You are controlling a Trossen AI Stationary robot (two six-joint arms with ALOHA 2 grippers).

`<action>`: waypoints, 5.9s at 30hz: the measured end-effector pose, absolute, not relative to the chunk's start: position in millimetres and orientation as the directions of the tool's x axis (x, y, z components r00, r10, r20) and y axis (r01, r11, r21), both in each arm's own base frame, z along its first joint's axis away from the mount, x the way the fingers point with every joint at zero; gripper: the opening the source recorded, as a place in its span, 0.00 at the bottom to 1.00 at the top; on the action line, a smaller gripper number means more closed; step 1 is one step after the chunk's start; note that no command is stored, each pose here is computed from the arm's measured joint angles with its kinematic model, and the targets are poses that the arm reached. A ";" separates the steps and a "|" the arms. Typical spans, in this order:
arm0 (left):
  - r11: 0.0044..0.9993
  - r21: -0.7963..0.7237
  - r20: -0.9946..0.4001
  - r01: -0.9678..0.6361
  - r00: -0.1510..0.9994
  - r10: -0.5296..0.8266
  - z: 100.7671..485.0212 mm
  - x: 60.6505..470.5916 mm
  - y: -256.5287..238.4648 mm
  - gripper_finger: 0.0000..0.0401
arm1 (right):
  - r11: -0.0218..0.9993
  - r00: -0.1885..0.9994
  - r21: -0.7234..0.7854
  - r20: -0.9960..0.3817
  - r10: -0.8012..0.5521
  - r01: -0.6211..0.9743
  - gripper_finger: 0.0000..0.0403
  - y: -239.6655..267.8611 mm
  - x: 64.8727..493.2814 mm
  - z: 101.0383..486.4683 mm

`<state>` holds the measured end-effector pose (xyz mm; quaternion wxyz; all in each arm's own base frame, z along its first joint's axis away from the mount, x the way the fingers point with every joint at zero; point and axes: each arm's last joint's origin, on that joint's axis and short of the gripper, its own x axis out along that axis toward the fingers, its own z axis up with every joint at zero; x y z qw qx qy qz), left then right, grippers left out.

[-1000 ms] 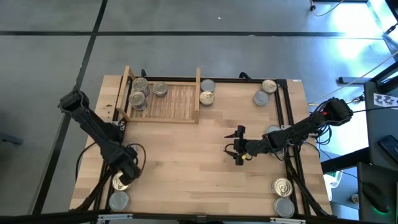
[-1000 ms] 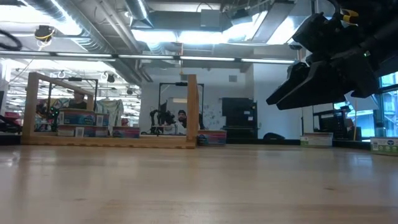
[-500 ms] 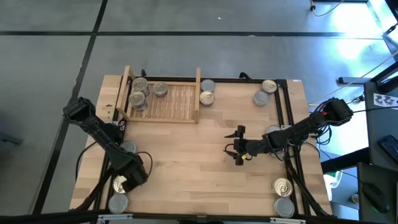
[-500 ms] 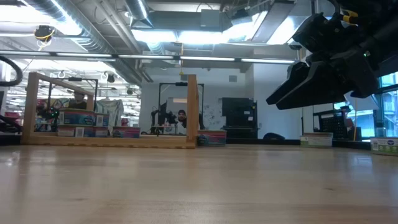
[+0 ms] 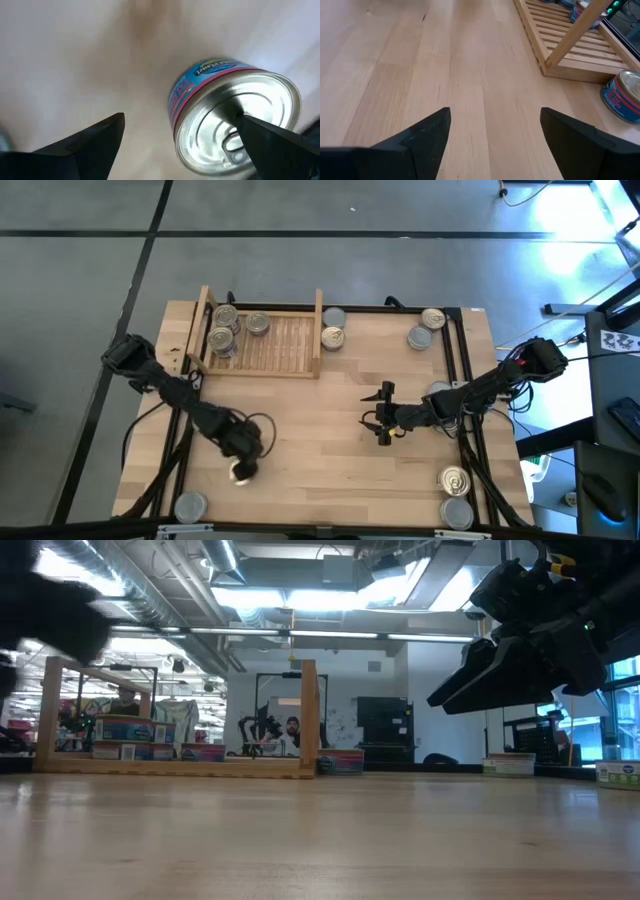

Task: Stack canned seafood by type on shelf
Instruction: Move the blue tuna can from the bottom left to the center, then stack the blue tuna can on top of the other blue tuna can on the shelf

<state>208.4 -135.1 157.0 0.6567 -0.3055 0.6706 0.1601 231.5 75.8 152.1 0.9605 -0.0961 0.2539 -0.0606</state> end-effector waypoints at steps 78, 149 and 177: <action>0.943 -0.193 -0.544 -0.273 0.829 0.129 96.4 237.7 -71.2 0.00 | 0.658 0.833 -0.671 -0.540 -0.118 -0.341 0.76 128.9 369.4 121.7; 0.964 0.255 -0.355 -0.081 0.919 0.171 149.4 300.1 -64.2 0.77 | 0.871 0.730 -0.461 -0.653 -0.204 -0.169 0.47 89.0 317.3 179.0; 0.920 0.379 -0.330 -0.103 0.914 0.238 164.9 299.2 -62.6 0.46 | 0.900 0.866 -0.421 -0.485 -0.121 -0.110 0.78 80.3 327.4 211.9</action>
